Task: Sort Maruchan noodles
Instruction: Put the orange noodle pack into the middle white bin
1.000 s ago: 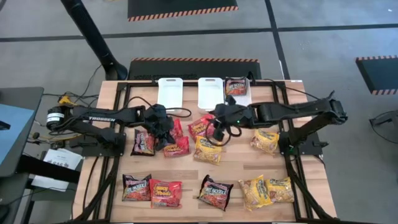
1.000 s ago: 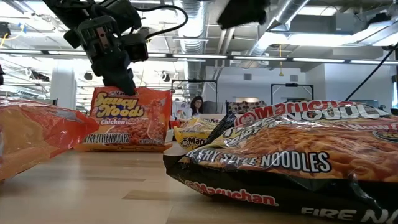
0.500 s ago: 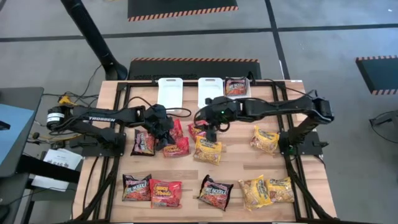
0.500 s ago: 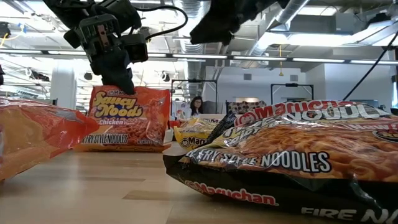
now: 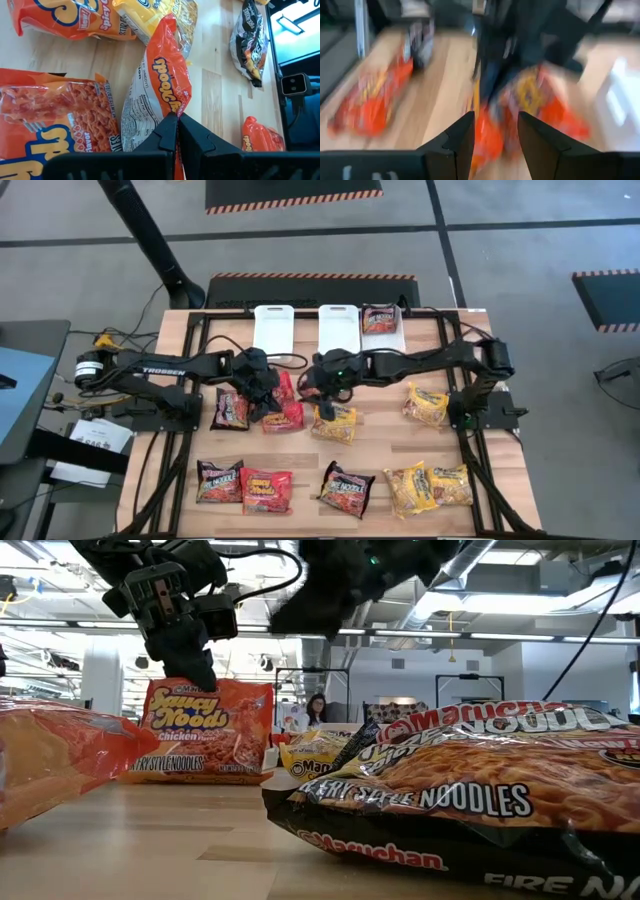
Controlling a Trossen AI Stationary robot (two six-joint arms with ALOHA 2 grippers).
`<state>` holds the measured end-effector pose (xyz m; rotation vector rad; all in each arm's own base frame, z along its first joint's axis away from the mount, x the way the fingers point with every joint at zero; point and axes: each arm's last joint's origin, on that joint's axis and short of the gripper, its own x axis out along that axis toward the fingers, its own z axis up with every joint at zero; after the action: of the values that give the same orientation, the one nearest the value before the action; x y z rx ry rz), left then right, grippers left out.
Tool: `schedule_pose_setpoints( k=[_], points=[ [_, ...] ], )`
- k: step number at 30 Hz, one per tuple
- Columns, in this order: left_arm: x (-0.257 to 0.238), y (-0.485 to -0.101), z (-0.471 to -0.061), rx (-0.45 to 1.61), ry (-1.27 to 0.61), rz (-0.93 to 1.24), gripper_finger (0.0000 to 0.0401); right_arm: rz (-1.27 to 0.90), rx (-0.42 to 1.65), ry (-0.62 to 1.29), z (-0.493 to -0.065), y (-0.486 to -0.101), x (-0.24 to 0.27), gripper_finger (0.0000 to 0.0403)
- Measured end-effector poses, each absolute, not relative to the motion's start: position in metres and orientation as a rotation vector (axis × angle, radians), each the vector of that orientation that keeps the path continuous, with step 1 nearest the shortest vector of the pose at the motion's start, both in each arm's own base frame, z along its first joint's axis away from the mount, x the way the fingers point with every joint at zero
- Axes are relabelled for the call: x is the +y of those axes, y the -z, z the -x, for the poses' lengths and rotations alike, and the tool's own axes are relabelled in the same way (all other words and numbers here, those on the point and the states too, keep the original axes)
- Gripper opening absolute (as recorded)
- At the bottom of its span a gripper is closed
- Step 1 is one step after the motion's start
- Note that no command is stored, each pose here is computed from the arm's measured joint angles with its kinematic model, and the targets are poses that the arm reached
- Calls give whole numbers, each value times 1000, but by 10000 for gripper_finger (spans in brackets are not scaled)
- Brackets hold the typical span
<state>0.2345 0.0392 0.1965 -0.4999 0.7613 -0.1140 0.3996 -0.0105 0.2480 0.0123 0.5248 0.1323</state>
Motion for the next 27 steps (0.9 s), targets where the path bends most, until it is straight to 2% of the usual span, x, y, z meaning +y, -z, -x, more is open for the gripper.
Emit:
schedule_pose_setpoints(
  k=[12, 27],
  points=[
    [39, -197, -235, 757, 117, 481, 0, -45, 493, -139, -422, -216, -4, 175],
    [40, -201, -239, 694, 113, 449, 0, -36, 463, -132, -423, -218, -7, 176]
  ],
)
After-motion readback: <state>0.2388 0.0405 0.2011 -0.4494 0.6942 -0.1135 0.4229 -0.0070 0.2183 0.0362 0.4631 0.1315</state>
